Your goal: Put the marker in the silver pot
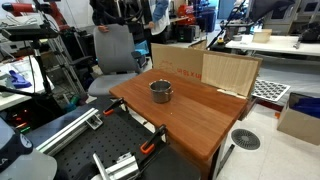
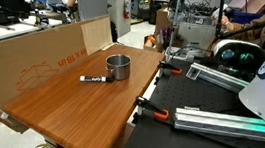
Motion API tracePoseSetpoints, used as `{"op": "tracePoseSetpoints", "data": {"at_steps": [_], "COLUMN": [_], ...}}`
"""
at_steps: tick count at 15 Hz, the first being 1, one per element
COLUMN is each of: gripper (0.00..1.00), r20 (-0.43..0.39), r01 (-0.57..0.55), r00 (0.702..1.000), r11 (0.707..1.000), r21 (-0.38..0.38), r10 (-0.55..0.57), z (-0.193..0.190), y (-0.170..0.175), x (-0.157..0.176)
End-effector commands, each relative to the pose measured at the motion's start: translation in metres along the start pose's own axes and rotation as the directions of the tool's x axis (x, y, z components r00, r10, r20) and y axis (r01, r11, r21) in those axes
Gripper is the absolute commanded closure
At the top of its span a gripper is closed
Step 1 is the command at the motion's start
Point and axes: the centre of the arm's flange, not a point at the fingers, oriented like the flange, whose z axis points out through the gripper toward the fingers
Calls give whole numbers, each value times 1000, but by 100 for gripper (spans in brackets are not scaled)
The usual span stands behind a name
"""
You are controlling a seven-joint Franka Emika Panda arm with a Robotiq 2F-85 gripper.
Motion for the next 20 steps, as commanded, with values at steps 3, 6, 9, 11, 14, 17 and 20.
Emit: {"op": "tracePoseSetpoints", "data": {"at_steps": [3, 6, 9, 11, 14, 17, 20], "gripper": [0, 0, 0, 0, 0, 0, 0], "r20": [30, 60, 95, 115, 142, 188, 250], "r01": [-15, 24, 60, 75, 101, 117, 144], "r00": [999, 998, 994, 991, 986, 978, 962], "r11": [999, 997, 993, 991, 987, 985, 981], "r21": [-41, -71, -97, -111, -123, -129, -128], "r10": [16, -20, -50, -62, -84, -92, -108], "z": [35, 57, 83, 102, 131, 164, 196], "y": [-16, -23, -30, -34, -40, -43, -45], "x": [64, 93, 113, 124, 136, 141, 136]}}
